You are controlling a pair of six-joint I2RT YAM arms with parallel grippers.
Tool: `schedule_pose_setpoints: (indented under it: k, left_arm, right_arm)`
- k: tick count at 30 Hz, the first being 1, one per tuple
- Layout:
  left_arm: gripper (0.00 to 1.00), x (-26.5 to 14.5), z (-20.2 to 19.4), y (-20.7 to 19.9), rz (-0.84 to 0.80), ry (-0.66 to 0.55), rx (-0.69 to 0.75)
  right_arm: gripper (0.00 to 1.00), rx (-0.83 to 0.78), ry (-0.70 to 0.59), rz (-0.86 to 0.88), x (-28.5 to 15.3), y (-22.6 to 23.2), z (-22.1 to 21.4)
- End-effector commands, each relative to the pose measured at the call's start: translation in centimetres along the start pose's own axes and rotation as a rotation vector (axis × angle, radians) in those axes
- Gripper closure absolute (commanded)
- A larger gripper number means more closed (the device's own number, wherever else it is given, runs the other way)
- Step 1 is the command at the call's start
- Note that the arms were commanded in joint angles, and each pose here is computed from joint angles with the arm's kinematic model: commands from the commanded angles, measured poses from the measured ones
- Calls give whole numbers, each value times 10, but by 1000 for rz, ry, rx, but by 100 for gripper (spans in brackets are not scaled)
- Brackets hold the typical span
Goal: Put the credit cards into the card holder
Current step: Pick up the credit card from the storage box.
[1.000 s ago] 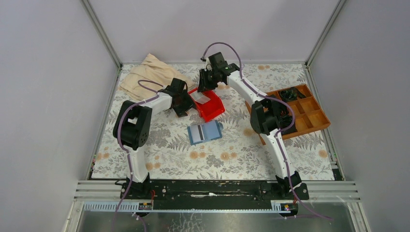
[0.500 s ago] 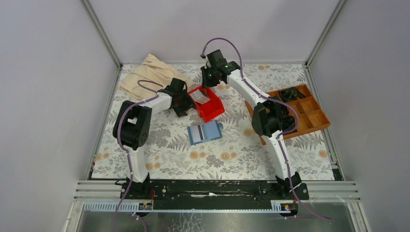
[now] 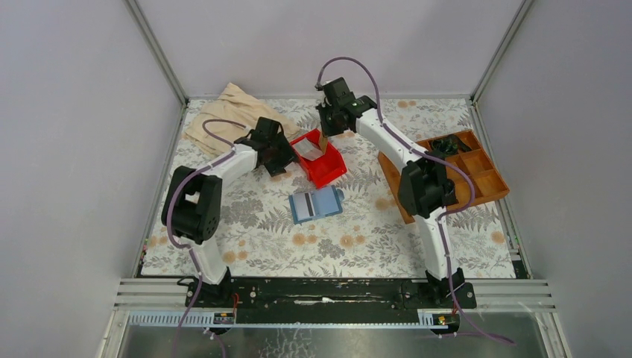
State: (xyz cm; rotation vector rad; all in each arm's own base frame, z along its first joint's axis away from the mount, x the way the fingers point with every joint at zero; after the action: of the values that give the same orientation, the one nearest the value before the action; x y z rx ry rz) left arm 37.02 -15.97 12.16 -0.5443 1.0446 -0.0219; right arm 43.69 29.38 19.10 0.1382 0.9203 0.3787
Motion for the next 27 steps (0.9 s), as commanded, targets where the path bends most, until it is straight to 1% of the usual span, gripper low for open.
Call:
schedule_pose_setpoints:
  k: [1,6,14,18,20,22,27]
  left_arm:
    - [34,-20,13,-6,-55,-97,53]
    - [34,-47,17,-19,-180,-170,108]
    - [33,-82,9,-39,-456,-235,215]
    - [33,-92,0,-47,-588,-224,265]
    - [33,-96,-5,-49,-641,-214,290]
    - [33,-100,-9,-51,-699,-210,315]
    - [33,-110,-20,-53,-810,-198,360]
  right_arm:
    - [100,-25,-127,17,-52,12,22]
    - [100,-18,-120,58,-82,15,16]
    - [100,5,2,257,-124,25,-25]
    - [100,36,78,387,-138,32,-47]
    - [100,57,91,448,-146,37,-52]
    - [100,83,129,490,-148,38,-64]
    - [100,113,164,553,-153,39,-74]
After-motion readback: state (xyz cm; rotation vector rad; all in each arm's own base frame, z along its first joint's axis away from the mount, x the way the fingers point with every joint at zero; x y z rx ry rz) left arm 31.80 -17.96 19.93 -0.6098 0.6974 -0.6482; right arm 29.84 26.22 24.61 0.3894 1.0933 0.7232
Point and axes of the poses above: each gripper's point midway between its finger pads, its own x axis out along the fingers, its own y axis along the line the jaws close on, z = x × y, the point moved 7 cm from there along -x, back along the fingers, and after that the axes turned 11 degrees about x, right-handed, at the moved point
